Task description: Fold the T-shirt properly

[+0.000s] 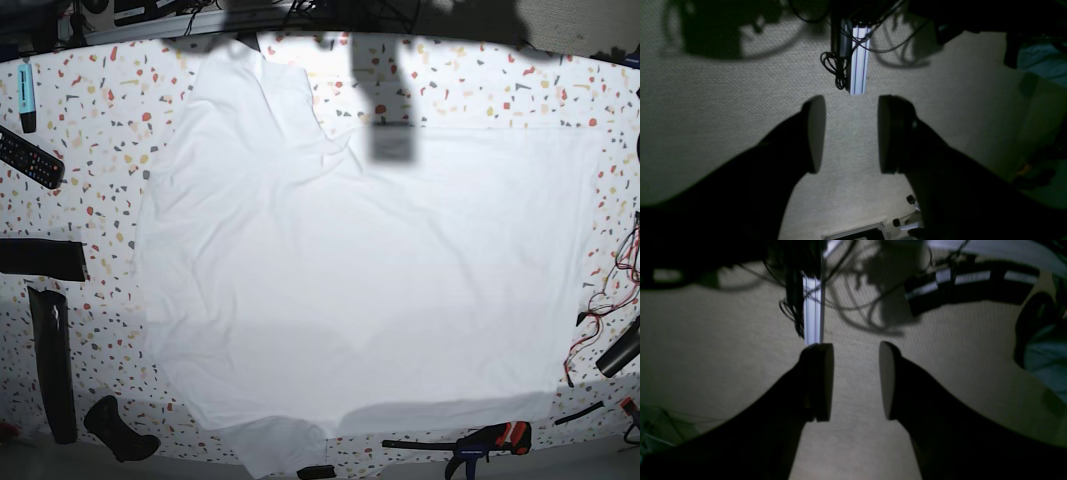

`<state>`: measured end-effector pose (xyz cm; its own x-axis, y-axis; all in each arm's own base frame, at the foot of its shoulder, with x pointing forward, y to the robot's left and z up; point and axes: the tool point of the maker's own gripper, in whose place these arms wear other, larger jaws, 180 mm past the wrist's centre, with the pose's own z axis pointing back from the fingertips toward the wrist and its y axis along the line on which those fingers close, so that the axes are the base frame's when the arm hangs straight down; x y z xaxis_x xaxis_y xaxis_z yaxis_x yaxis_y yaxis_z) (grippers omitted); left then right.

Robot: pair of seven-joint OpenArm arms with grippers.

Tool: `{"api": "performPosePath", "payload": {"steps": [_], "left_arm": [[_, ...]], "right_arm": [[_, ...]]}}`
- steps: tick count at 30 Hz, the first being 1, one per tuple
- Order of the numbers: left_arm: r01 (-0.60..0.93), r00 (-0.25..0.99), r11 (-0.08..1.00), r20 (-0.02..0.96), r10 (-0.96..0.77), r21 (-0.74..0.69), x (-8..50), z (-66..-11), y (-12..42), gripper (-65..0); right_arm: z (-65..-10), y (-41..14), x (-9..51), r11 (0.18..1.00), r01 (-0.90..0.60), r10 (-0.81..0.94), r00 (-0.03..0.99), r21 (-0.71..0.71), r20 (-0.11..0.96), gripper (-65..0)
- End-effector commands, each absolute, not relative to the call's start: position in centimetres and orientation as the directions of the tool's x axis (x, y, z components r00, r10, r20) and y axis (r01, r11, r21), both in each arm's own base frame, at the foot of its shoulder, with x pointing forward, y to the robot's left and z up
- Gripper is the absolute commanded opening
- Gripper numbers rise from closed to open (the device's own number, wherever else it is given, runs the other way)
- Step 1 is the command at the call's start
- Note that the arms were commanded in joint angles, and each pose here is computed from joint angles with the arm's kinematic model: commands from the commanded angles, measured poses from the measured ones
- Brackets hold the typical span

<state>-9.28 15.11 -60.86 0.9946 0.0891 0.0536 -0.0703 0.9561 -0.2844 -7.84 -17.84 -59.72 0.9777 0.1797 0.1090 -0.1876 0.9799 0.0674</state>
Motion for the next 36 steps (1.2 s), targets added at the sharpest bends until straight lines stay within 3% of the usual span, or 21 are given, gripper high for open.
{"api": "performPosePath", "payload": {"steps": [1,8,17,27,36], "left_arm": [[-0.074,0.996,0.956,0.034,0.087,-0.285,-10.6,-60.5,15.4,-39.6],[-0.081,0.994,0.956,0.048,0.098,-0.283,-11.4,-60.2,15.4,-39.6],[-0.033,0.996,0.967,0.068,0.052,-0.252,-11.4,-59.3,18.1,-39.6],[0.168,0.962,0.946,0.258,-0.095,-0.279,-8.4,-52.7,18.1,-39.6],[0.224,0.898,0.949,0.425,-0.113,-0.222,-4.3,-45.9,19.0,-39.6]], "right_arm": [[-59.3,-18.1,-8.0,0.975,-0.206,0.196,0.974,0.088,0.111,-41.5],[-58.5,-20.4,-7.1,0.959,-0.271,0.263,0.96,0.087,0.1,-41.5],[-57.9,-19.5,-9.8,0.948,-0.285,0.279,0.958,0.142,0.066,-41.6],[-51.5,-14.2,-14.5,0.904,-0.324,0.307,0.946,0.279,0.103,-41.5],[-45.7,-14.0,-10.9,0.905,-0.349,0.309,0.932,0.242,0.19,-41.5]]}}
